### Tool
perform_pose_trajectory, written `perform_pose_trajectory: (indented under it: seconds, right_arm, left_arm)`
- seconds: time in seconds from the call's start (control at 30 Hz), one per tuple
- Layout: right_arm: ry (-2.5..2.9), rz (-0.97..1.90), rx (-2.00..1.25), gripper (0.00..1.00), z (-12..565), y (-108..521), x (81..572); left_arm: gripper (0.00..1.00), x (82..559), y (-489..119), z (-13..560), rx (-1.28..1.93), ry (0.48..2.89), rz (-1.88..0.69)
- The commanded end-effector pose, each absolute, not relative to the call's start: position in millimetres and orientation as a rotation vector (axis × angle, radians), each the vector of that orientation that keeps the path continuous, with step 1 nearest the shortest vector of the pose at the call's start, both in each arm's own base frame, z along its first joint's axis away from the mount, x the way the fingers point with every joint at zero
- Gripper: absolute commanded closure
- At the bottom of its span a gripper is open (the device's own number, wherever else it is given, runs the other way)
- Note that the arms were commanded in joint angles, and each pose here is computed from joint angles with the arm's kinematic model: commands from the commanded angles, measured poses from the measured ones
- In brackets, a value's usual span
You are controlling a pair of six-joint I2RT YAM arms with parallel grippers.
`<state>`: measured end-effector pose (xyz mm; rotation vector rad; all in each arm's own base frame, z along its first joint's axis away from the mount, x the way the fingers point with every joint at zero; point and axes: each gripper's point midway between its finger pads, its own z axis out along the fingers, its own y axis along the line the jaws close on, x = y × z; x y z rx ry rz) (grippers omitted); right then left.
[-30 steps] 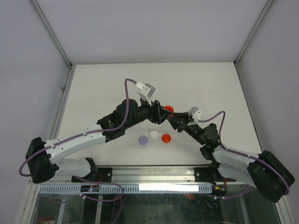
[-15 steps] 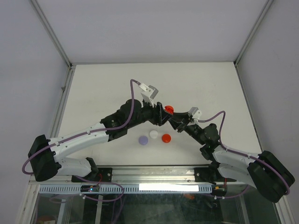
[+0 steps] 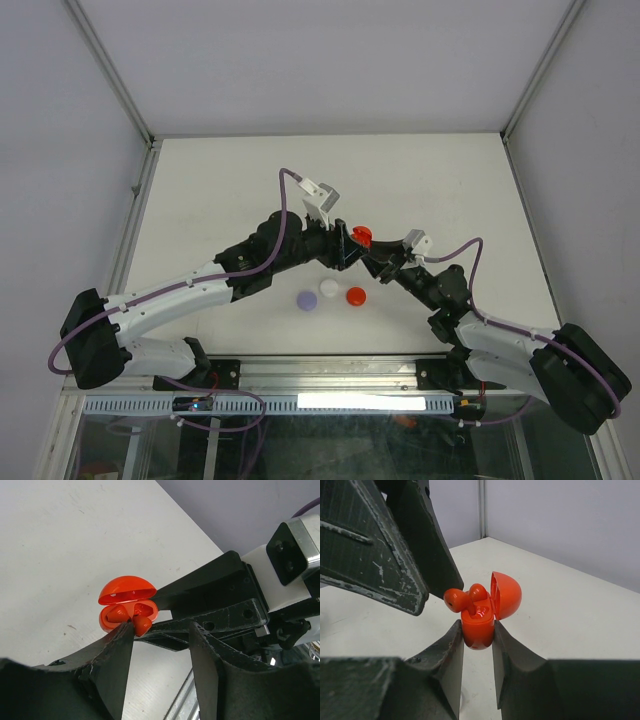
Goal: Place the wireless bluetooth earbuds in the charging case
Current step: Place the earbud in the charging case.
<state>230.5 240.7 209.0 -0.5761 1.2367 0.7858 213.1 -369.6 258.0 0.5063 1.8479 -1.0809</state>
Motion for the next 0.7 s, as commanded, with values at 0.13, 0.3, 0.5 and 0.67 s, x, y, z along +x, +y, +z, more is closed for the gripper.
perform_pose_trajectory:
  seconds: [0.13, 0.3, 0.5, 0.67]
  right_arm:
    - [1.125, 0.804, -0.543, 1.0, 245, 241, 230]
    - [1.125, 0.807, -0.546, 1.0, 245, 242, 230]
    - [1.128, 0.806, -0.545, 1.0, 245, 242, 230]
    - [1.13, 0.808, -0.549, 1.0, 244, 243, 230]
  left_arm:
    - [0.53, 204, -376, 287, 0.531, 1.782, -1.186]
    - [0.53, 205, -380, 285, 0.537, 1.788, -1.189]
    - [0.53, 205, -387, 288, 0.546, 1.789, -1.213]
    - [0.52, 207, -389, 290, 0.537, 1.785, -1.216]
